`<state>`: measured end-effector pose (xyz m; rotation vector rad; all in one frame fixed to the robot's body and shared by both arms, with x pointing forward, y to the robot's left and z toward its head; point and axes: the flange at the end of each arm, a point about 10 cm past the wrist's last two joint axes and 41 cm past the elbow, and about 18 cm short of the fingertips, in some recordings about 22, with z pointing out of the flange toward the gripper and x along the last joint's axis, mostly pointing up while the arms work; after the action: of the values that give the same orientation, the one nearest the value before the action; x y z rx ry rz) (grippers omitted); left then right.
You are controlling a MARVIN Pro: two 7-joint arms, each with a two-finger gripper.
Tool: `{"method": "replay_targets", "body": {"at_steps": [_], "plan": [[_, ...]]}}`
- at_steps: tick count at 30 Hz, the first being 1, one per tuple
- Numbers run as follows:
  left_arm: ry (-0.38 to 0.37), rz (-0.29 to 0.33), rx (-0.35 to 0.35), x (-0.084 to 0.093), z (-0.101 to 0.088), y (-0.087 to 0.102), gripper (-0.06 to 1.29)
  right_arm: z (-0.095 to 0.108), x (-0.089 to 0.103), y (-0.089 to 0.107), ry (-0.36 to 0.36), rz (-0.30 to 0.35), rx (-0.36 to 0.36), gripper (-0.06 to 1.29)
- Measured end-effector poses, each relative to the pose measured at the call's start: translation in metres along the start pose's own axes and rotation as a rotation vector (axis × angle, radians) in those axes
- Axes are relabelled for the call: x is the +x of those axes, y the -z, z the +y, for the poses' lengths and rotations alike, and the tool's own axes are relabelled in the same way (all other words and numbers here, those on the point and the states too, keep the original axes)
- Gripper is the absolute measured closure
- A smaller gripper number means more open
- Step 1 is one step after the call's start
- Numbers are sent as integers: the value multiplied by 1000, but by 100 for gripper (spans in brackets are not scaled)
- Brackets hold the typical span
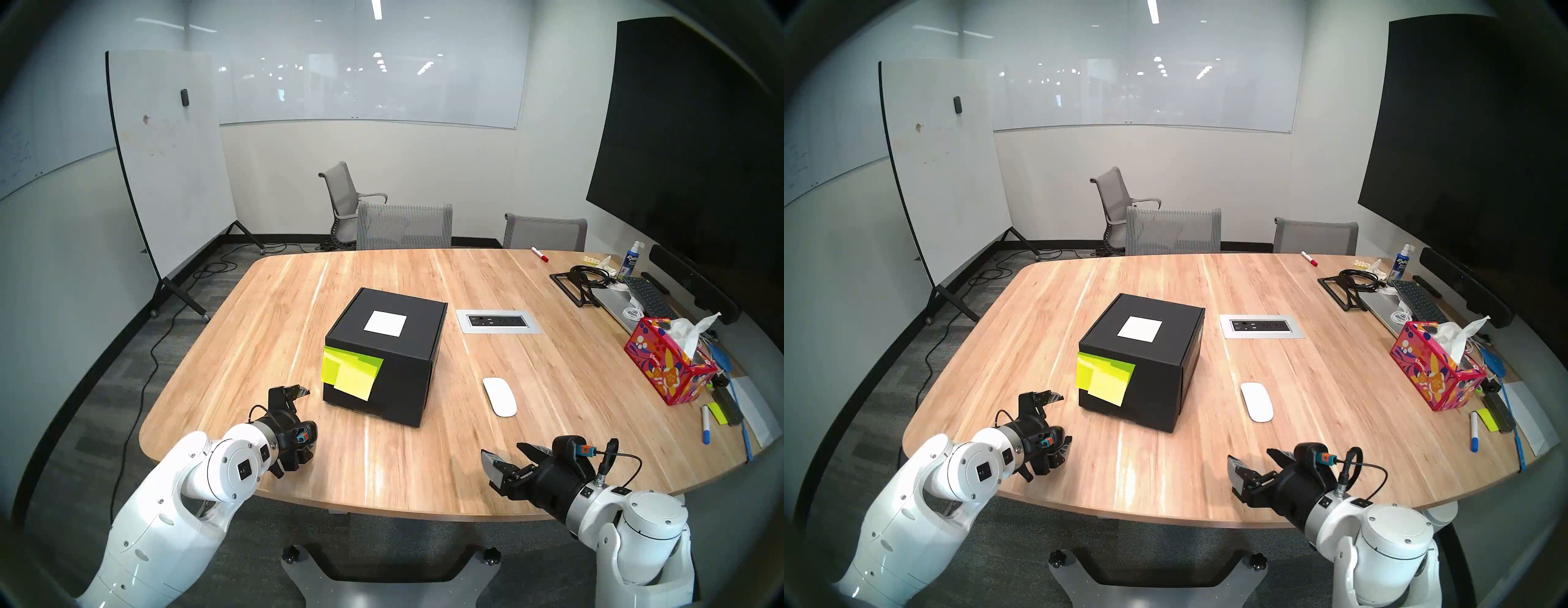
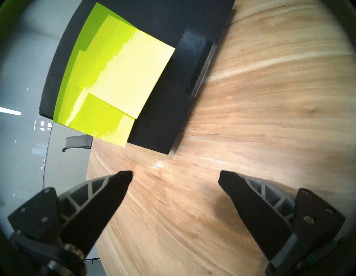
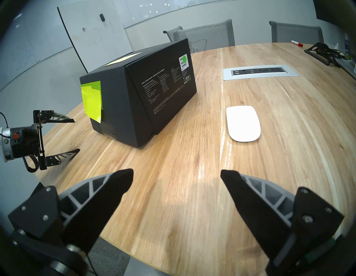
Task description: Open the box and place the mouse inside
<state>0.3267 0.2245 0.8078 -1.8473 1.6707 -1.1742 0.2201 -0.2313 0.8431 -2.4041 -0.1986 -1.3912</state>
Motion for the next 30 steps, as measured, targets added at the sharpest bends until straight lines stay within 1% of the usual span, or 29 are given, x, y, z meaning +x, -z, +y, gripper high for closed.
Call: {"method": "replay_targets", "body": {"at_steps": [9,19,24,30], "plan": [[23,-21,-26,8,0,2,1,0,0,0,0,0,0,0],[90,-53,-48,20,1,0,1,0,0,0,0,0,0,0],[120,-67,-46,28,2,-5,1,0,0,0,0,0,0,0],[146,-80,-19,33,2,-14,1,0,0,0,0,0,0,0]]}}
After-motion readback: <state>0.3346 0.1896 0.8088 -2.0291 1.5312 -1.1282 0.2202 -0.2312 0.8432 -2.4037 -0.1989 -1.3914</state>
